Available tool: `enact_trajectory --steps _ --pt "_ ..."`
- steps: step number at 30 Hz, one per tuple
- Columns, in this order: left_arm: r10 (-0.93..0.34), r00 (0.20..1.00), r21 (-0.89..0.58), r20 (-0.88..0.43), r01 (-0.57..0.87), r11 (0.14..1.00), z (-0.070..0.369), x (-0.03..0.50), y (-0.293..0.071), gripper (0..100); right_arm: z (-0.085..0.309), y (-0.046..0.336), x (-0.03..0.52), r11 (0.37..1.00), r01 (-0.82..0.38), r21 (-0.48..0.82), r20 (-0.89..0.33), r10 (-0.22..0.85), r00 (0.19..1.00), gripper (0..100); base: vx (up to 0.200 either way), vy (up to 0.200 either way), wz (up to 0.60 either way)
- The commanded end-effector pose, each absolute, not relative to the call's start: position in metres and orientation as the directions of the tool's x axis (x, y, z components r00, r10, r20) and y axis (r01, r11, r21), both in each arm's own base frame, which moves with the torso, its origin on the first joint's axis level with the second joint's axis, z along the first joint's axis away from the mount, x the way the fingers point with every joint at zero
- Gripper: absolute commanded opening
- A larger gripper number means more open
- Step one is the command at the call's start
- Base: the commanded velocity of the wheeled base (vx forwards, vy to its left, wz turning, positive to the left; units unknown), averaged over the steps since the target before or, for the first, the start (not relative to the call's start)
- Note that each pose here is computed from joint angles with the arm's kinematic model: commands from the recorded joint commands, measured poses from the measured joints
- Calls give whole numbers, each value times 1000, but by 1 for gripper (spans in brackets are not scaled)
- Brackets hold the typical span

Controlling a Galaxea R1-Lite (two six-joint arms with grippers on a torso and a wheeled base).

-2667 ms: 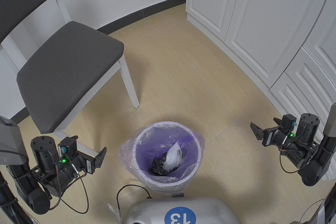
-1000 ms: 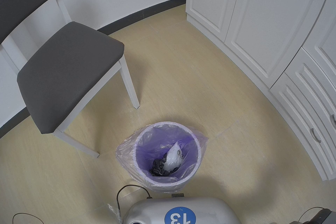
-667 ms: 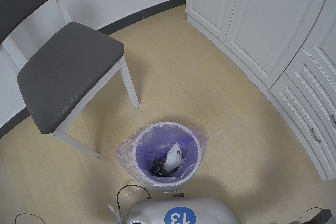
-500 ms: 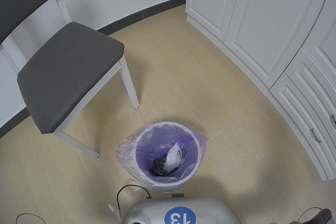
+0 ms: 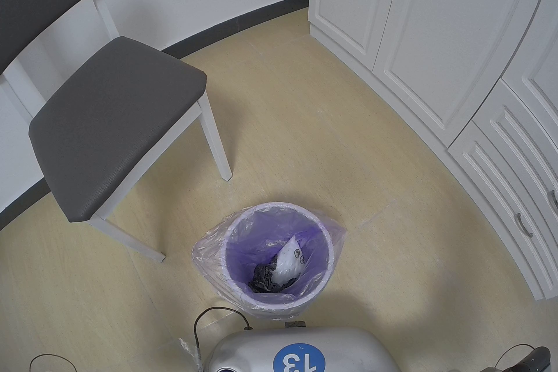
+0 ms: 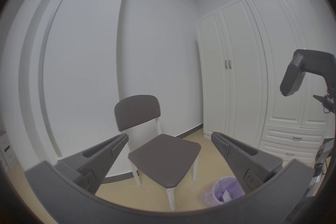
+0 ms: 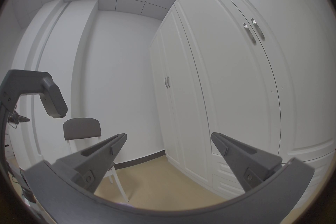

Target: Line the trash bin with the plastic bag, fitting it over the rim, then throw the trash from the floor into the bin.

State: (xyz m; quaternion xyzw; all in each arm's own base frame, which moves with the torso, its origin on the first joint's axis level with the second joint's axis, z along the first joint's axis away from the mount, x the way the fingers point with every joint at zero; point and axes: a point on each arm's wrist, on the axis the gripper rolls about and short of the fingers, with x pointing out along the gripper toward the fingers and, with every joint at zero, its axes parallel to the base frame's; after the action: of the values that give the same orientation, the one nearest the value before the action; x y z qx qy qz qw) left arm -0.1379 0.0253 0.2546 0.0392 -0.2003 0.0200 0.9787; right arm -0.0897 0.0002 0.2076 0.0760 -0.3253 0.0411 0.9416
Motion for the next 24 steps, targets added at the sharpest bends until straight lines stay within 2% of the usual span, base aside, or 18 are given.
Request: enact_trajectory --steps 1,5,9,24 --pt "63 908 44 415 -89 995 255 -147 28 100 197 0 -84 989 -100 112 618 10 786 100 0 0 0" --pt "85 904 45 418 -114 992 257 -154 29 100 192 -1 -79 993 -59 103 614 -16 789 100 0 0 0" --pt "105 917 102 386 -155 983 256 -164 26 100 192 -1 -79 993 -55 104 614 -21 789 100 0 0 0" --pt "157 923 118 351 -210 971 252 -168 16 100 186 -1 -74 997 -29 77 589 -22 808 100 0 0 0"
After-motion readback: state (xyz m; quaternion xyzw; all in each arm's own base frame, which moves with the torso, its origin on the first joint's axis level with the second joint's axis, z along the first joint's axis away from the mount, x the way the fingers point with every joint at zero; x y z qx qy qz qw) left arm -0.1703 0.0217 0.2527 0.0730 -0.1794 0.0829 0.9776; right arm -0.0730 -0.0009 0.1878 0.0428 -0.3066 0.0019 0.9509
